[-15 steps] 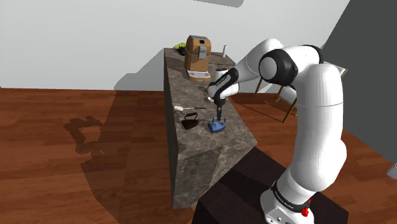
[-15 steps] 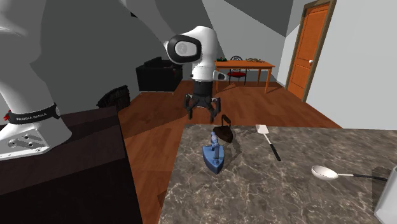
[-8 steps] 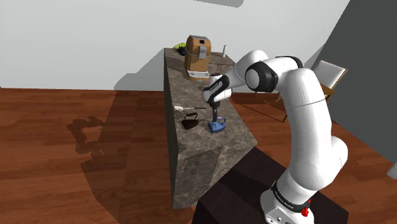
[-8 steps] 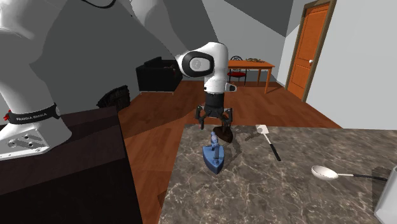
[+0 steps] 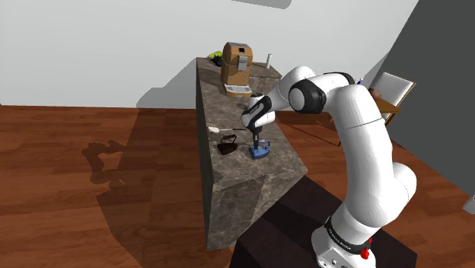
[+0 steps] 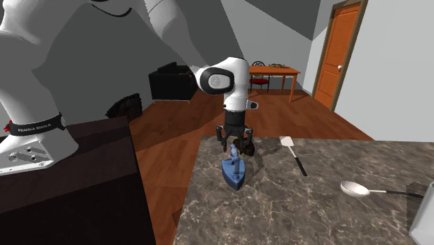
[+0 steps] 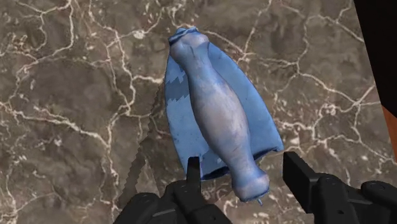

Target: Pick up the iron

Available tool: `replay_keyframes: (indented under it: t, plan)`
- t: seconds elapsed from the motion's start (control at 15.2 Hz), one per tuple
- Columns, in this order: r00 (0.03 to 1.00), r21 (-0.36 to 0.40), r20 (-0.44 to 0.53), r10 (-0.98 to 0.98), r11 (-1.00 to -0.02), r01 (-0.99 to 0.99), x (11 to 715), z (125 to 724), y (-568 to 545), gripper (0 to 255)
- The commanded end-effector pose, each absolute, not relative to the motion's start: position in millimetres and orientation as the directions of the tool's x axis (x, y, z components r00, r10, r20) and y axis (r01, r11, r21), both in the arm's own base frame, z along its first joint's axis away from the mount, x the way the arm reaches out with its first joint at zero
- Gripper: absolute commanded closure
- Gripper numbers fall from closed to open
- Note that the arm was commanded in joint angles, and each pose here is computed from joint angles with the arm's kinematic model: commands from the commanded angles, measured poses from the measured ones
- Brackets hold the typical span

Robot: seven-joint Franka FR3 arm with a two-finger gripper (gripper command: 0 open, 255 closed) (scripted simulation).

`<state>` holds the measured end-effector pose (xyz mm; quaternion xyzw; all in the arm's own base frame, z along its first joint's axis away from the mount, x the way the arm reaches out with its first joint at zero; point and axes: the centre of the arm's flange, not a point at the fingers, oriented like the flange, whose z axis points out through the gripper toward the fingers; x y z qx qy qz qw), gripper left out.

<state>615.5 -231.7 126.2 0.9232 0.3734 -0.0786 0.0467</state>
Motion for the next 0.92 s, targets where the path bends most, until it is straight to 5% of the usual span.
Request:
replay_keyframes:
  t: [0.0,0.86]
  plan:
    - [0.709,0.028,-0.180,0.682,-0.717,0.697,615,125,-232,255]
    - [0.709,0.028,-0.180,0.682,-0.717,0.697,616,152,-232,255]
